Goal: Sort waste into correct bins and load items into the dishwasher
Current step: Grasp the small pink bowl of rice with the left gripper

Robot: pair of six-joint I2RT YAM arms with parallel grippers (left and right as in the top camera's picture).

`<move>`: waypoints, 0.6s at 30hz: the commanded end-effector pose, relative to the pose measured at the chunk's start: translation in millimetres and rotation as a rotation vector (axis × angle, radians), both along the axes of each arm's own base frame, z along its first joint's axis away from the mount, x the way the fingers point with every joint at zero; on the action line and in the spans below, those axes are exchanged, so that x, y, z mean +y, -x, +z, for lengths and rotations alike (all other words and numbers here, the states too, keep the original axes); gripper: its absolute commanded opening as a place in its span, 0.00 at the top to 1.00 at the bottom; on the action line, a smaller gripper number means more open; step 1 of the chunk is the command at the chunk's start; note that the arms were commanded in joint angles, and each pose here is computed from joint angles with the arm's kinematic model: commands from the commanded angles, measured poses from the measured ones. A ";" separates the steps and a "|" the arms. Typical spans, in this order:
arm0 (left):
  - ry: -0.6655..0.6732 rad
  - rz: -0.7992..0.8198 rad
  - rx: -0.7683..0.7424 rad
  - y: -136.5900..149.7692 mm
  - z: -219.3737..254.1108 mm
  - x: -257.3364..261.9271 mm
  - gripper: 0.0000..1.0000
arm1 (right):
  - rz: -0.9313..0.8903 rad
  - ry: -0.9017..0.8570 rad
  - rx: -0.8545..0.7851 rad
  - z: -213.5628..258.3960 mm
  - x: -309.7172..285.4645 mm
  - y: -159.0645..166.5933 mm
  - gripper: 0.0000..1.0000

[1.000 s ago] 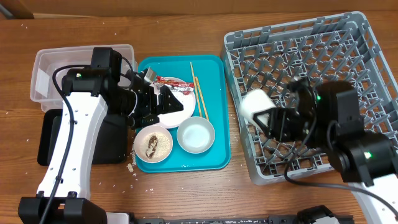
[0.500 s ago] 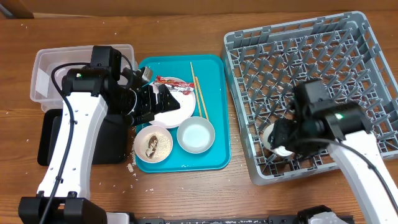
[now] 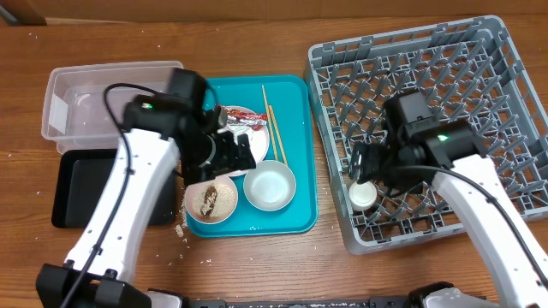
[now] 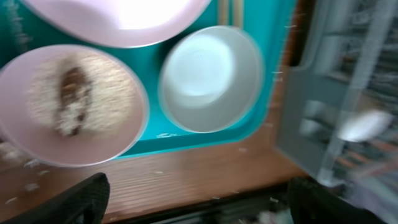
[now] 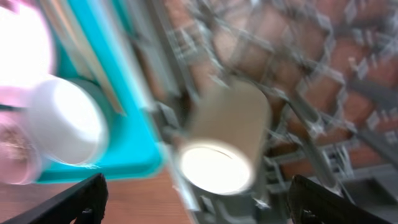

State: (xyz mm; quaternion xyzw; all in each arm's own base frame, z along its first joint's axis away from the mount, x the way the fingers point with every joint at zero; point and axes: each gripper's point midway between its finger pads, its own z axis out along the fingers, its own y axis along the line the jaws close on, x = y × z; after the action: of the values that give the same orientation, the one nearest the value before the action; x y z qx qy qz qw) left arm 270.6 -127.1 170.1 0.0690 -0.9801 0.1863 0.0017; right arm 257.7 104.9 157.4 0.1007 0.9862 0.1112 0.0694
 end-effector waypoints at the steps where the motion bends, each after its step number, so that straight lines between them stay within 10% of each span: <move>1: -0.358 0.237 0.003 3.3 -28.4 36.2 0.09 | 0.016 -0.145 -0.241 66.3 18.4 -19.5 0.05; 14: -0.341 0.384 0.006 -13.3 -123.9 31.3 0.23 | 0.025 -0.189 -0.353 90.8 21.8 -23.9 0.05; 18: -0.321 0.377 0.055 -16.0 -145.8 22.5 0.42 | 0.025 -0.189 -0.353 90.8 21.9 -23.8 0.05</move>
State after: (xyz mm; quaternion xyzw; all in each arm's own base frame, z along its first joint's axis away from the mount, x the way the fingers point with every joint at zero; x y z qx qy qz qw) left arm 289.8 -101.0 41.4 0.2355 -0.9707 0.0192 -0.0442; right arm 279.3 124.9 240.3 0.0737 0.9487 0.2129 0.2217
